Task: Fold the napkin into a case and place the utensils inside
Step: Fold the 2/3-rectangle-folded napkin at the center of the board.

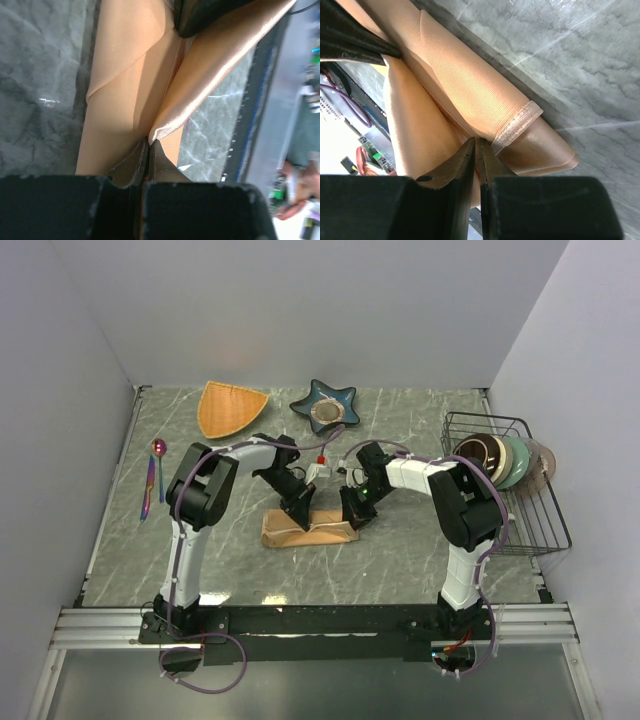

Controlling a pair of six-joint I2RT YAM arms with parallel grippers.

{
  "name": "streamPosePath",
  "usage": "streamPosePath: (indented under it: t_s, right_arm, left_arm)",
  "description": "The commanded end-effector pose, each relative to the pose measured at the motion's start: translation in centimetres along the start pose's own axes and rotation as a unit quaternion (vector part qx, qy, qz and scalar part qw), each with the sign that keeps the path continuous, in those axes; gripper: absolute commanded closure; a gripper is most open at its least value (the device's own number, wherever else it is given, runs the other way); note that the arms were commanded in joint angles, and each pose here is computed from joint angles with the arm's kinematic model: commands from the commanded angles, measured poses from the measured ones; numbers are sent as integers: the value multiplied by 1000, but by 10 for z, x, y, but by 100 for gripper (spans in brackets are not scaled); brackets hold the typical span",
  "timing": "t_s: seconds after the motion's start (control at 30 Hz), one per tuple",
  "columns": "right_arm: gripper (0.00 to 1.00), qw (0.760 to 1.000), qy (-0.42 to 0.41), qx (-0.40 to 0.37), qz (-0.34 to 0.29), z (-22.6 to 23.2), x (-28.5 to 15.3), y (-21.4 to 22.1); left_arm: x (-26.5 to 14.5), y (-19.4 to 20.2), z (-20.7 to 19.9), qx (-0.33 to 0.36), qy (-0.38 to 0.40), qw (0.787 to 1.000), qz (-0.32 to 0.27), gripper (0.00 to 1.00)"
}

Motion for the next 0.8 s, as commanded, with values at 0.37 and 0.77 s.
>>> streamPosePath:
  t_s: [0.37,0.77]
  right_arm:
    - [78,990,89,-95,-61,-2,-39,-34]
    - [43,952,83,-257,-144,48,-86,-67]
  left_arm:
    - [5,14,18,-86,42,995,8,99]
    - [11,16,29,-99,39,994,23,99]
Point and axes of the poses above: each gripper's point midway between its finger pads, its own x axis out along the fingers, its own z axis along the line the jaws close on, y = z × x, the point moved 1 cm from there along -x, back along the fingers, and after that the axes turned 8 degrees about -x, right-handed, at the moved point
